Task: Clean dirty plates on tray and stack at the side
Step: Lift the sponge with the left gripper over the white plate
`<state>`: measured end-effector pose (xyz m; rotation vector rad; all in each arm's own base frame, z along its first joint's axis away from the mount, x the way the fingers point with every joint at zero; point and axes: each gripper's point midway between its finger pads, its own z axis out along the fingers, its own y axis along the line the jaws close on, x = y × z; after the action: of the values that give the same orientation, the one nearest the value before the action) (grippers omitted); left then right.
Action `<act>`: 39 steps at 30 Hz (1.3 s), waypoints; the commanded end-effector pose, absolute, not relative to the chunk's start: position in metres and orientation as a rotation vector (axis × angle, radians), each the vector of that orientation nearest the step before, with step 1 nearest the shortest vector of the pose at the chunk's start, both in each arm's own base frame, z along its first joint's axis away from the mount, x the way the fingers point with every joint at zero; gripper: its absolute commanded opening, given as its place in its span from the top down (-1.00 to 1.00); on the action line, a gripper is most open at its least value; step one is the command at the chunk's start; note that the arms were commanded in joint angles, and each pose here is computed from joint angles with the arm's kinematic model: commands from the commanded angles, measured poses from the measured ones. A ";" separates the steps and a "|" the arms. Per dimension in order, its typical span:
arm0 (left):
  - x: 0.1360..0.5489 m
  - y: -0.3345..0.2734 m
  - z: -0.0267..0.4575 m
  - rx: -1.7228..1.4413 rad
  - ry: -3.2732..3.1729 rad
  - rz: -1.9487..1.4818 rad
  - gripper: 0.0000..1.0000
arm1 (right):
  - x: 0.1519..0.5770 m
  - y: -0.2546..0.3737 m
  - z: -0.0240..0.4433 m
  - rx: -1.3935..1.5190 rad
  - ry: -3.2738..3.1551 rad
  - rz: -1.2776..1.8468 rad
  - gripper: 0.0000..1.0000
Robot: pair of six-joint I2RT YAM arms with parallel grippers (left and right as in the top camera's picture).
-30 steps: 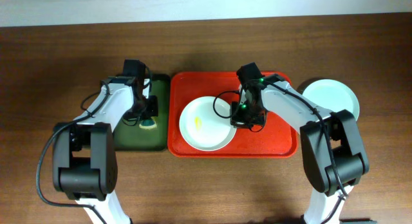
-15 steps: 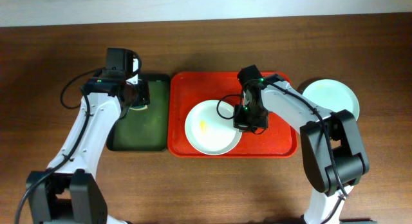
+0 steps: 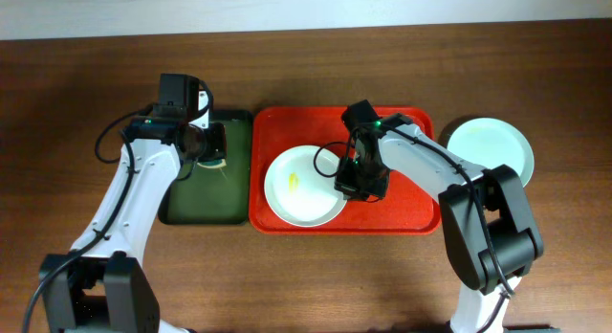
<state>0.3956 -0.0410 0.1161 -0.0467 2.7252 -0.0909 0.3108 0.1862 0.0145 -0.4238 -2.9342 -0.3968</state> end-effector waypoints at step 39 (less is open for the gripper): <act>0.358 -0.183 0.040 0.238 3.020 -0.310 1.00 | 0.309 0.183 0.011 -0.437 -2.944 -0.354 0.92</act>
<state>0.3648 -0.1809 0.0550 0.2952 2.9915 -0.2904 0.3126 0.1855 0.0139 -0.4239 -2.9443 -0.3923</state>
